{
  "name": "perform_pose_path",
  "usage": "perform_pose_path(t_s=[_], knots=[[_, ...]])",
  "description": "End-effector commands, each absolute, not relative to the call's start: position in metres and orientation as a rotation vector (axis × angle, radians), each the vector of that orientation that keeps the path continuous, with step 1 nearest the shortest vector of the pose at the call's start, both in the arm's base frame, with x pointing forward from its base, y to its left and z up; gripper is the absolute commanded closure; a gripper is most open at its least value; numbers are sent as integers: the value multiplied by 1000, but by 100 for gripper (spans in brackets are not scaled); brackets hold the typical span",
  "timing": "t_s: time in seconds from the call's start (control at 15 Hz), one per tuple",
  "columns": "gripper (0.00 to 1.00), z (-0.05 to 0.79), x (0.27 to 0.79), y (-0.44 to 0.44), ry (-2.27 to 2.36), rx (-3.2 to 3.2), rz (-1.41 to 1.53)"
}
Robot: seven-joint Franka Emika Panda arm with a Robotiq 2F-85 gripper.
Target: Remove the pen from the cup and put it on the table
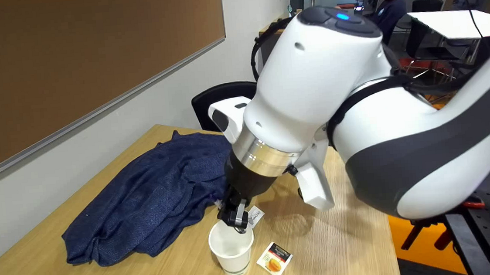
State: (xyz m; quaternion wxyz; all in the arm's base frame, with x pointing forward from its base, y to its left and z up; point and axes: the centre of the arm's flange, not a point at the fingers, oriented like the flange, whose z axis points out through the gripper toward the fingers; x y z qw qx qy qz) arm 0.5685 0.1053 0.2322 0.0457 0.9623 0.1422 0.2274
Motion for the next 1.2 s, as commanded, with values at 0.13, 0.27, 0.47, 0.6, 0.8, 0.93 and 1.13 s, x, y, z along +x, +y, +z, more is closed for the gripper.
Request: perform_pose_path(t_s=[0.13,0.27,0.47,0.6,0.8,0.93,1.13], knots=[[97,280,509,95,274,2899,832],[97,288,500,84,166,2918,814],[97,288,492,68,39,2962,709],[97,285,487,61,-15,2997,601],[97,278,478,53,-112,3046,403],[97,275,473,47,-198,3065,289],[97,266,476,39,-347,3125,137]])
